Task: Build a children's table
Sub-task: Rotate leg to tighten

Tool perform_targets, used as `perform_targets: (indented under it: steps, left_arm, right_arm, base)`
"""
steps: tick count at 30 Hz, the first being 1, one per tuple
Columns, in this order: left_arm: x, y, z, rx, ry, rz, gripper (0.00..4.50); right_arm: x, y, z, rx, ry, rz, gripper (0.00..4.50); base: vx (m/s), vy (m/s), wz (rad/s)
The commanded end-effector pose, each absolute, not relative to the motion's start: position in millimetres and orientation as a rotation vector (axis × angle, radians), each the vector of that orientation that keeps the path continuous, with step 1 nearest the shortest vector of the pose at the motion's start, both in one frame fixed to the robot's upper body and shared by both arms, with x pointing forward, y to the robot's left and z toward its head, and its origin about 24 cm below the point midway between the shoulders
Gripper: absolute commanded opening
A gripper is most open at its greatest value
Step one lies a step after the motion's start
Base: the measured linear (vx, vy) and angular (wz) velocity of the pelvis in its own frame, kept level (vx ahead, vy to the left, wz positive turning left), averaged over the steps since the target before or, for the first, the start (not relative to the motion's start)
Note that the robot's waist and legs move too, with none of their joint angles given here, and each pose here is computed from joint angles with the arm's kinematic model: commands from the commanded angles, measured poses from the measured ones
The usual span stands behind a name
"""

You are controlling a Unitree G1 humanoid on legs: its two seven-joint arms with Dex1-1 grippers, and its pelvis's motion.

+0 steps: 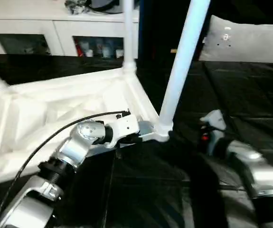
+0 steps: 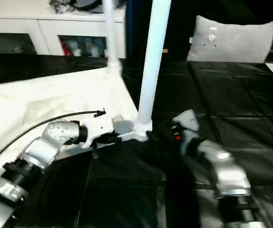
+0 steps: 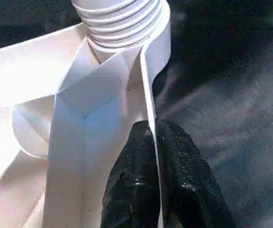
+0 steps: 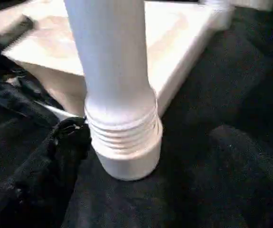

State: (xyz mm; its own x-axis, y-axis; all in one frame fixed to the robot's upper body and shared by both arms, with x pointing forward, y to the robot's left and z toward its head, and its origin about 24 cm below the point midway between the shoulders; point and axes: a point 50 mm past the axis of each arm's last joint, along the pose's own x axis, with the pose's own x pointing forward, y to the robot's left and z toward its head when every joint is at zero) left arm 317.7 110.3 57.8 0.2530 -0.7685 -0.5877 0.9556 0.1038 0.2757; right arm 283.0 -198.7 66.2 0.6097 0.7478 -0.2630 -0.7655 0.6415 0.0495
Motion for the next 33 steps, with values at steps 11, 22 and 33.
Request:
perform_targets:
  steps: [11,22,33]
  left_arm:
    - [297,100,49,0.823,0.362,-1.640,0.00]
    - [295,97,47,0.835,0.364,-1.678,0.00]
    - [296,100,42,0.738,0.415,-1.607,0.00]
  right_arm:
    - [276.6,-182.1,69,-0.168,0.335,1.173,4.10]
    - [273.8,-177.6,61,-0.118,0.405,1.250,3.07]
    - [273.8,-170.3,55,0.003,0.413,1.207,2.65]
  base:
    - [0.000,0.000,0.00]
    - [0.000,0.000,0.00]
    - [0.000,0.000,0.00]
